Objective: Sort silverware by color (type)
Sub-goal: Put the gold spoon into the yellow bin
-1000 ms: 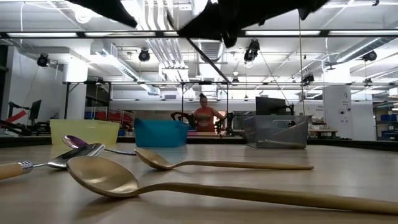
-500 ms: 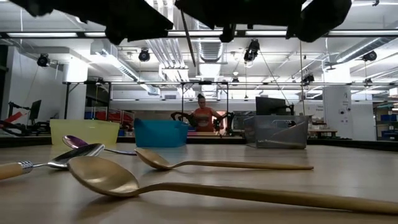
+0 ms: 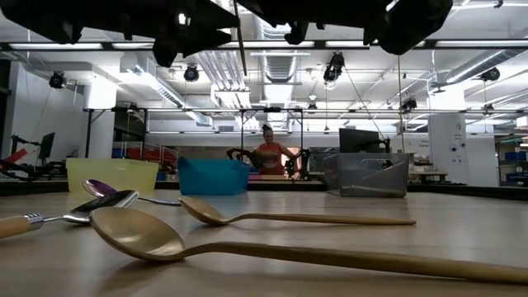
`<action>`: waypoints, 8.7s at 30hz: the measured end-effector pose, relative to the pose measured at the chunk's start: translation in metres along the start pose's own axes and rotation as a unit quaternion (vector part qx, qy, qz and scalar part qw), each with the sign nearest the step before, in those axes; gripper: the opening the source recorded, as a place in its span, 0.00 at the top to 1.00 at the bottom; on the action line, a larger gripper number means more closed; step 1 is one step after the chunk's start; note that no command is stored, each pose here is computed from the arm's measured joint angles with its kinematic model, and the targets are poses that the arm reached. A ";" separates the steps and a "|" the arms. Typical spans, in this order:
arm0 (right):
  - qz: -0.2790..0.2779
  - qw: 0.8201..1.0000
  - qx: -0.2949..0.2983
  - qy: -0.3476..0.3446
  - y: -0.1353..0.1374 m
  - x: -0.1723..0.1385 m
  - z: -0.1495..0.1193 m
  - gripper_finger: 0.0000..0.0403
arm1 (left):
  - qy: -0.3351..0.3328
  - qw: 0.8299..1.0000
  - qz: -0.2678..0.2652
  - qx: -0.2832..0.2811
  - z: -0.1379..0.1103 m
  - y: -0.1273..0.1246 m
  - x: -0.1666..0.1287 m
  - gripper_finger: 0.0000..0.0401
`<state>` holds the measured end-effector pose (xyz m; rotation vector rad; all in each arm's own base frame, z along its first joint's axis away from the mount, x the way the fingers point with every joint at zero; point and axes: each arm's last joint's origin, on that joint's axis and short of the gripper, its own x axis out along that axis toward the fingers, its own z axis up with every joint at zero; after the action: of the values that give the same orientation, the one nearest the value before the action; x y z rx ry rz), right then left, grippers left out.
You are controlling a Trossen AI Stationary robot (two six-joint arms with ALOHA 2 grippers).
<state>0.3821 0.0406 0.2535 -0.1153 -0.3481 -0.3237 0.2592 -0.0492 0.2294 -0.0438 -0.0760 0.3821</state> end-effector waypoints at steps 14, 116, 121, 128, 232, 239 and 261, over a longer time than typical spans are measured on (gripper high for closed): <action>-0.001 1.000 -0.006 -0.006 0.001 0.003 0.003 0.98 | 0.004 0.999 0.032 0.018 0.001 -0.019 0.028 0.77; 0.303 0.907 -0.114 0.270 0.008 0.029 0.092 0.97 | 0.193 0.941 -0.277 -0.028 0.007 -0.009 -0.011 0.93; 0.308 0.902 -0.114 0.280 0.009 0.027 0.090 0.97 | 0.189 0.943 -0.274 -0.022 0.008 -0.009 -0.010 0.87; 0.269 0.897 -0.134 0.325 0.004 0.021 0.089 0.97 | 0.193 0.959 -0.208 0.008 0.007 -0.003 -0.010 0.76; -0.117 0.845 -0.158 0.498 -0.060 -0.032 0.085 0.54 | 0.463 0.763 0.429 -0.141 0.022 0.243 -0.028 1.00; -0.107 0.812 -0.199 0.538 -0.069 -0.052 0.056 0.54 | 0.515 0.718 0.445 -0.146 0.009 0.265 -0.024 1.00; -0.145 0.847 -0.164 0.484 -0.104 -0.098 0.056 0.54 | 0.650 0.620 0.418 -0.134 -0.019 0.294 -0.004 1.00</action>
<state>0.2431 -0.0202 0.2769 -0.2198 0.7138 -0.6953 0.1480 0.2216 0.1935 -0.6729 1.4155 1.2034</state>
